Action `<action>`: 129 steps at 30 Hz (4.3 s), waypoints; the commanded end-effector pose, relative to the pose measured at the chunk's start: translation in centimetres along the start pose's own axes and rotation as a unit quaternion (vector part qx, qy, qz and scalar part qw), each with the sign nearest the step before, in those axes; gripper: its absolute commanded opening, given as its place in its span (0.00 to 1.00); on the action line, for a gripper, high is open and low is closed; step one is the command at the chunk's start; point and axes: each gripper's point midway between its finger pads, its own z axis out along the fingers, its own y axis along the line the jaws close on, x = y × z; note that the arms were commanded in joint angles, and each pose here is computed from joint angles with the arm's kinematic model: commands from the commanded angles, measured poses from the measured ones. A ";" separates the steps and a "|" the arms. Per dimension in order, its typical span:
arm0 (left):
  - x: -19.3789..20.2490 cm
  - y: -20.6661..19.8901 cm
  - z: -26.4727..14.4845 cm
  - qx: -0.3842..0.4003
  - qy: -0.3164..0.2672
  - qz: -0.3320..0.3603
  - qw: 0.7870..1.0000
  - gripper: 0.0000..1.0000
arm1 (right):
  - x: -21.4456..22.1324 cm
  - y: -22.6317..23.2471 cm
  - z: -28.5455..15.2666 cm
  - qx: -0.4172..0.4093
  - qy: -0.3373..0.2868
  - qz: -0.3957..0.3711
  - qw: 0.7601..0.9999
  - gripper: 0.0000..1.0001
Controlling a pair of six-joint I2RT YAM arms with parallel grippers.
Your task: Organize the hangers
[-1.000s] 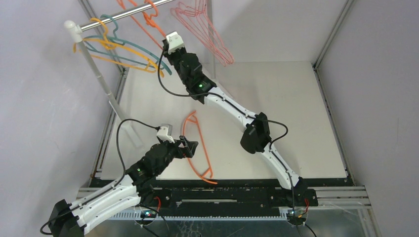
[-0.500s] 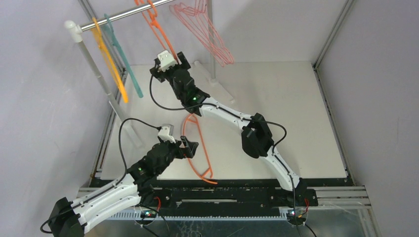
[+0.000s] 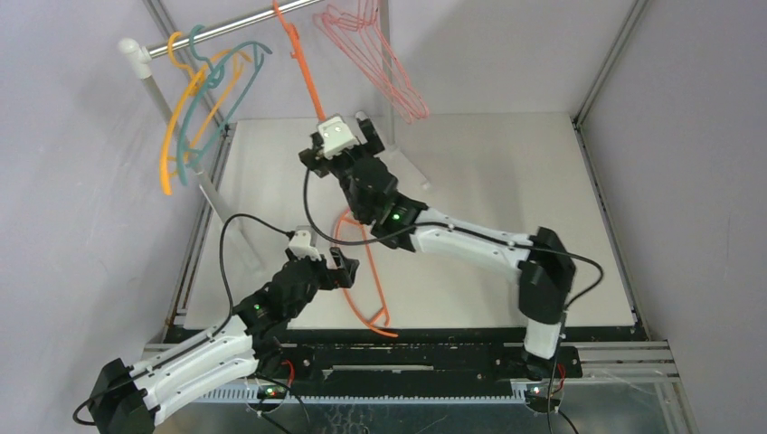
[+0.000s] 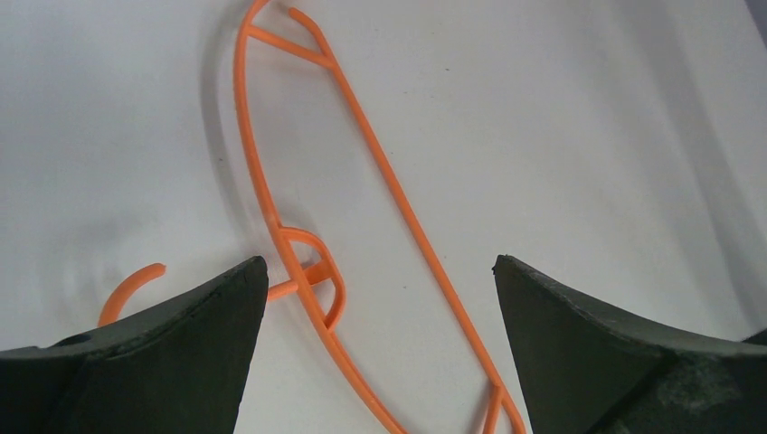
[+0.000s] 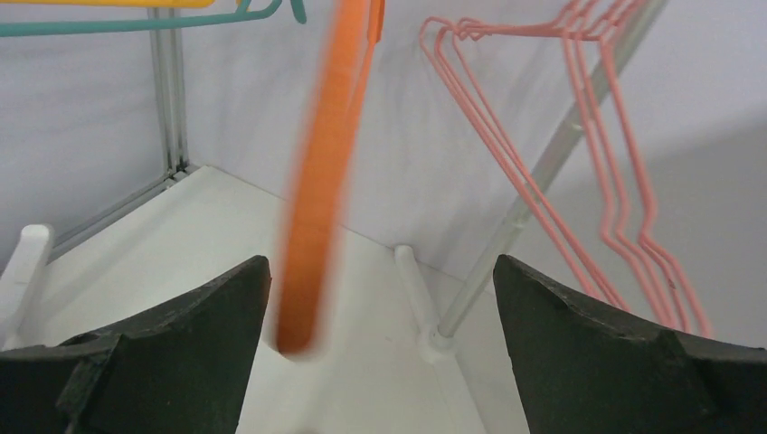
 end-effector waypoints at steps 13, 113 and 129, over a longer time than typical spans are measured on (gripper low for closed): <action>-2.4 4.6 -0.5 -0.130 -0.015 -0.027 0.991 0.99 | 8.1 0.5 -15.5 -0.085 0.165 0.053 0.981 0.93; -7.9 -2.4 -1.0 0.026 -0.080 -0.171 0.982 0.31 | 7.4 13.3 -21.6 -0.371 0.181 0.247 0.877 0.00; -9.8 1.0 -2.2 -0.101 -0.046 -0.024 0.993 0.00 | 10.6 7.9 -22.1 -0.254 0.250 0.198 0.913 0.33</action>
